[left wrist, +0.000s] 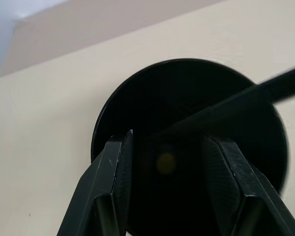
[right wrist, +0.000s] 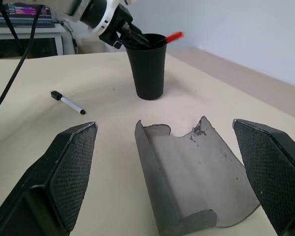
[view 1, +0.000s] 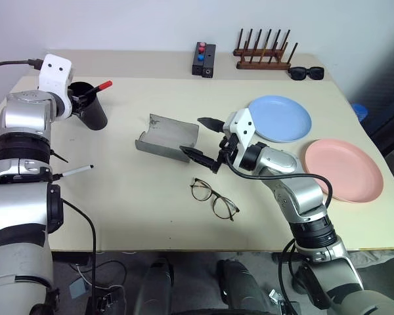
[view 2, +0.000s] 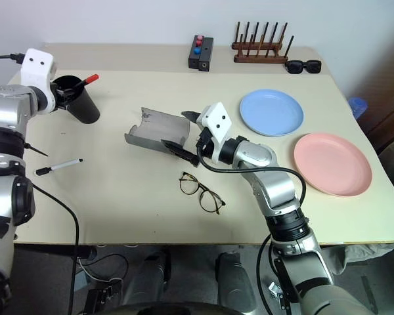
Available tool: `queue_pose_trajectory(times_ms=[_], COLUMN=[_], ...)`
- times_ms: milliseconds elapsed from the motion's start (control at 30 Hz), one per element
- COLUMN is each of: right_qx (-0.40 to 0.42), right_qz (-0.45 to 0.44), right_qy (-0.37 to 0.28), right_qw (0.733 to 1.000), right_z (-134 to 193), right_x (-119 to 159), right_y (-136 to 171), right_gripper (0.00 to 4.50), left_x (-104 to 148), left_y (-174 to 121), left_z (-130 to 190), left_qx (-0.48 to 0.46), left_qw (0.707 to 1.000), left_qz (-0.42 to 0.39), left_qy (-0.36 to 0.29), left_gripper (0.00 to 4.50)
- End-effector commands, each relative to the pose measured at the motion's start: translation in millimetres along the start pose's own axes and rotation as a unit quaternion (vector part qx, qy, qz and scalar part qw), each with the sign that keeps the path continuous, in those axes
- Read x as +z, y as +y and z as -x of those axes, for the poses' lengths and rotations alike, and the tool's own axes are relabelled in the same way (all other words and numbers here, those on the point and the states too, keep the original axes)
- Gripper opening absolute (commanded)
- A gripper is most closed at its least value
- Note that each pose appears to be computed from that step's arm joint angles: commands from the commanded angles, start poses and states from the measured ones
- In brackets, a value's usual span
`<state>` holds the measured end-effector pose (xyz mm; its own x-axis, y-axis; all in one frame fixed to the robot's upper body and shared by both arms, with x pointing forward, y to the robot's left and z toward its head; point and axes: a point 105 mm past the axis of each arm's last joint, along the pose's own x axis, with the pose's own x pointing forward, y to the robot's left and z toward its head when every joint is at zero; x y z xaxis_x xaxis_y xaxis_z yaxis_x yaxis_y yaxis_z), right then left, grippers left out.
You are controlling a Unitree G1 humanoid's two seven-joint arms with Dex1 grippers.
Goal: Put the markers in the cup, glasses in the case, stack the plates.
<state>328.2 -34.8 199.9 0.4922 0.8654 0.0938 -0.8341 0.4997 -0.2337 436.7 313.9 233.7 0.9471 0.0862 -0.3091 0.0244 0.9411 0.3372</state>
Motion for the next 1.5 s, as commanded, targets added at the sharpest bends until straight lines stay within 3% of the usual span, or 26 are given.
queue_pose_trajectory(times_ms=[33, 133, 200, 900, 1100, 1167, 1267, 1333, 1433, 1500], right_qx=[-0.003, -0.003, -0.002, 0.000, 0.000, -0.005, -0.011, -0.012, -0.009, -0.002], right_qz=[0.015, 0.015, 0.015, 0.016, 0.017, 0.020, 0.020, 0.020, 0.018, 0.016], right_qy=[-0.018, -0.017, -0.017, -0.019, -0.021, -0.021, -0.016, -0.013, -0.008, -0.006], right_qw=[1.000, 1.000, 1.000, 1.000, 1.000, 1.000, 1.000, 1.000, 1.000, 1.000], right_z=[1, 1, 1, -1, -1, 0, 5, 7, 7, 7], right_x=[9, 9, 9, 10, 12, 13, 10, 9, 7, 7], right_y=[-1, -1, -1, 0, 1, -1, -4, -5, -7, -6], right_gripper=[4.50, 4.50, 4.50, 4.50, 4.50, 4.50, 4.50, 4.50, 4.50, 4.50], left_x=[21, 21, 21, 46, 73, 68, 48, 37, -9, -37], left_y=[9, 10, 11, 20, 41, 40, 39, 33, 25, 26], left_z=[6, 5, 5, 9, 30, 43, 77, 92, 113, 120], left_qx=[0.017, 0.021, 0.025, 0.059, 0.082, 0.026, -0.039, -0.068, -0.117, -0.126], left_qw=[0.999, 0.999, 0.999, 0.992, 0.975, 0.971, 0.973, 0.976, 0.987, 0.991], left_qz=[0.001, 0.008, 0.013, 0.052, 0.076, 0.101, 0.071, 0.051, -0.012, -0.031], left_qy=[-0.033, -0.034, -0.036, -0.097, -0.192, -0.216, -0.216, -0.202, -0.109, -0.042], left_gripper=[2.11, 1.30, 0.37, 0.37, 0.37, 0.37, 1.23, 2.15, 3.63, 3.63])
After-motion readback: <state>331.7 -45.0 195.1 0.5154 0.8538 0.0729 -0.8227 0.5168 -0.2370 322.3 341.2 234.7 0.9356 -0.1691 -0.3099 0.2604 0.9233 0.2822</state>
